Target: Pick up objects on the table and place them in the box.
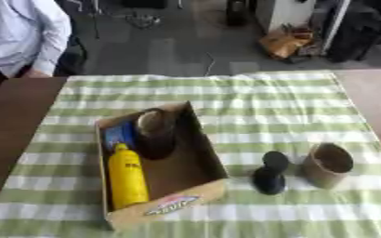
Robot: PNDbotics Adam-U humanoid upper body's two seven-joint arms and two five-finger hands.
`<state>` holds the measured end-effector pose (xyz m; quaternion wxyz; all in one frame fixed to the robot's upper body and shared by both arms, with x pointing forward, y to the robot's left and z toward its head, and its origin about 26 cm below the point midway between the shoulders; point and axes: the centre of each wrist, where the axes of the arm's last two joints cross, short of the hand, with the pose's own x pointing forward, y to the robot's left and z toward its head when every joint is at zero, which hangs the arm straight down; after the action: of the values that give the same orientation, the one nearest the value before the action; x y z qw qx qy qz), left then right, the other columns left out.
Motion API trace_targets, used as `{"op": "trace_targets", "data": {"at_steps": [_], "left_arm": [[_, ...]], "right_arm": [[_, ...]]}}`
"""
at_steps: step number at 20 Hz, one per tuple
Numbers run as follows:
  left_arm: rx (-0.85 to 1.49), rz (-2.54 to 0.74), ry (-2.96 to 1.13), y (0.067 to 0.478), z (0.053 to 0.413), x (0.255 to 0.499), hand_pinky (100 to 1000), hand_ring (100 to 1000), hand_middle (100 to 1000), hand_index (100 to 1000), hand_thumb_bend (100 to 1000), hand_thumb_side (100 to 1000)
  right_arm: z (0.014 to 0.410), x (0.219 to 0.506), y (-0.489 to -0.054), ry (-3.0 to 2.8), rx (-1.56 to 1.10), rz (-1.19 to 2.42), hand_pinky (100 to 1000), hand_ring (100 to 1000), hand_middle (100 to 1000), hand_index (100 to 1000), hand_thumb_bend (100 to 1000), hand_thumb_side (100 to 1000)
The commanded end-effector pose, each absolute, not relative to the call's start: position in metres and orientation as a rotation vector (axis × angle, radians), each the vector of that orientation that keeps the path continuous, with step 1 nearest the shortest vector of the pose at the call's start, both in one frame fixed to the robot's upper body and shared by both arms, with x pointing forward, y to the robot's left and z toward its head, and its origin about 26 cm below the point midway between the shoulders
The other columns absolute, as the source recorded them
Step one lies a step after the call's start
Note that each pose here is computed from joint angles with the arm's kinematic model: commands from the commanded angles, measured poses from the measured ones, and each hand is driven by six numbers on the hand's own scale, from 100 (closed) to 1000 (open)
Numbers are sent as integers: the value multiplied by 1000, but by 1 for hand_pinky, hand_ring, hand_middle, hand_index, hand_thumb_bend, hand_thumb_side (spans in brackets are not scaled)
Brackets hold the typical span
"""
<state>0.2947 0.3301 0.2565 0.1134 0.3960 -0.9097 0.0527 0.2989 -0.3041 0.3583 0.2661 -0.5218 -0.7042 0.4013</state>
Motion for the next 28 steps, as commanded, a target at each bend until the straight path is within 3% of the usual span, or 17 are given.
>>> {"op": "trace_targets", "data": {"at_steps": [1, 5, 8, 13, 21, 28], "left_arm": [[1169, 116, -2698, 331, 266, 292, 916, 1000, 1000, 1000, 100, 987], [1154, 108, -2697, 329, 266, 292, 916, 1000, 1000, 1000, 100, 987], [1148, 108, -2695, 329, 265, 292, 915, 1000, 1000, 1000, 100, 987], [1130, 108, -2697, 327, 265, 293, 914, 1000, 1000, 1000, 100, 987], [1112, 104, -2697, 325, 265, 294, 914, 1000, 1000, 1000, 100, 985], [1102, 104, -2698, 324, 265, 294, 914, 1000, 1000, 1000, 100, 984]], "right_arm": [[374, 307, -306, -1666, -1397, 1295, 956, 988, 999, 993, 188, 1000], [377, 330, -301, -1531, -1291, 1428, 954, 991, 999, 998, 203, 1000], [375, 350, -297, -1459, -1232, 1482, 955, 991, 1000, 1000, 278, 1000], [364, 389, -286, -1359, -1118, 1550, 956, 995, 1000, 1000, 320, 1000], [343, 434, -266, -1253, -993, 1610, 952, 993, 1000, 998, 337, 1000], [330, 452, -257, -1222, -967, 1632, 947, 991, 1000, 989, 322, 1000]]}}
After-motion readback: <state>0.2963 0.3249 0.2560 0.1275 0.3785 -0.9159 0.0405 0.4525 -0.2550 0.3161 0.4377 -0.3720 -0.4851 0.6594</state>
